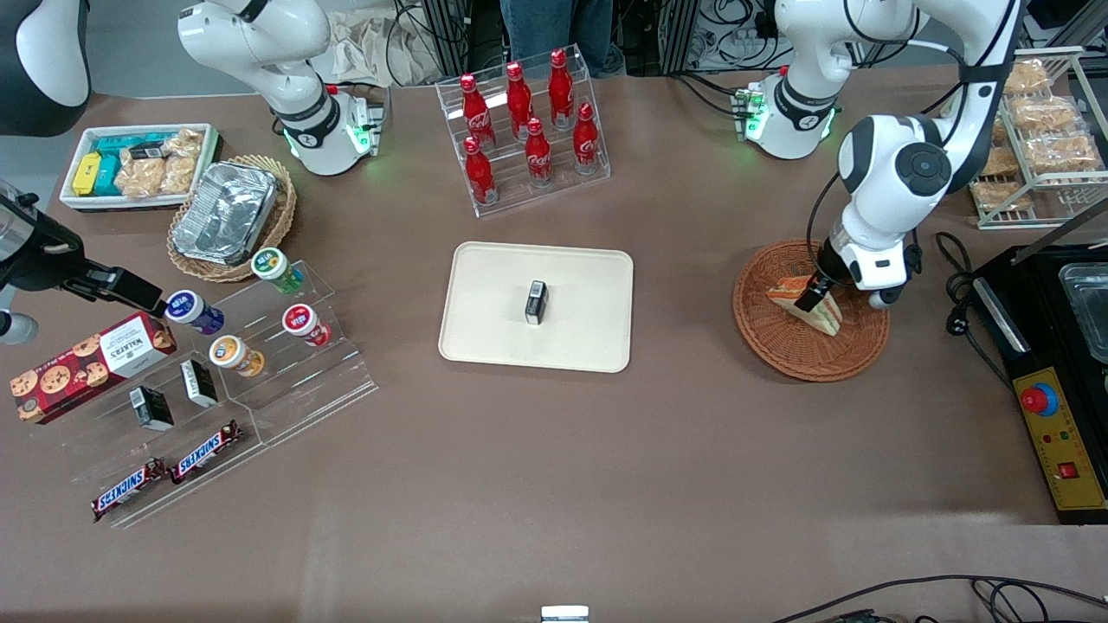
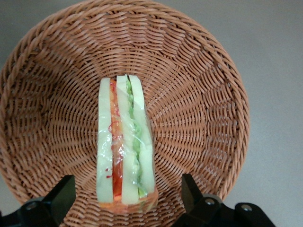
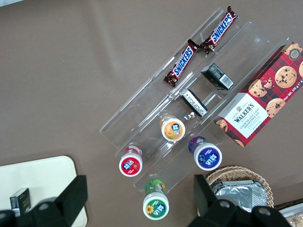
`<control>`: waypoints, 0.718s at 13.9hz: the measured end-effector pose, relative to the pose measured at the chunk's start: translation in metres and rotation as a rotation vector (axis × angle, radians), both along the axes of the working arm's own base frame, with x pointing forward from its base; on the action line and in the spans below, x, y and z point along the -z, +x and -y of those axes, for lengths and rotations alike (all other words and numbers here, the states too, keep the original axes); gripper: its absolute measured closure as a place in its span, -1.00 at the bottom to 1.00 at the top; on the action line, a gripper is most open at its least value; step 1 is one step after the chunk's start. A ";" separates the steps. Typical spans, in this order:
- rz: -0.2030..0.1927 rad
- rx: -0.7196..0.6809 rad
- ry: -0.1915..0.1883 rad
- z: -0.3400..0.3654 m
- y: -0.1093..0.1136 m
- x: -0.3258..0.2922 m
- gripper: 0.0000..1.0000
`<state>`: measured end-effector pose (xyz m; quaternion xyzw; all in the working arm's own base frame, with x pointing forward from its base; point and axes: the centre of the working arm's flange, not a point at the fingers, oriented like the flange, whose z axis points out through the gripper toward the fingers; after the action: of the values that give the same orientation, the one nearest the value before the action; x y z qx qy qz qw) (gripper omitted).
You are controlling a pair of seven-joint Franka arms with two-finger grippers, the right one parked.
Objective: Place sandwich from basket to tray
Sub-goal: 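Lower the left gripper and close it on the sandwich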
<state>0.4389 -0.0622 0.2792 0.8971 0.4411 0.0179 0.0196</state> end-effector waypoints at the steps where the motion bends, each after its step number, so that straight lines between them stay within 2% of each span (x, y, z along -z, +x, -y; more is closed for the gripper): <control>1: 0.000 0.000 0.000 0.000 0.000 0.004 -0.99; 6: 0.006 0.000 0.000 0.000 0.002 0.017 -0.95; 10: 0.005 -0.001 0.000 0.000 0.002 0.023 -0.07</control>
<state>0.4408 -0.0626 0.2565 0.8968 0.4415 0.0203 0.0210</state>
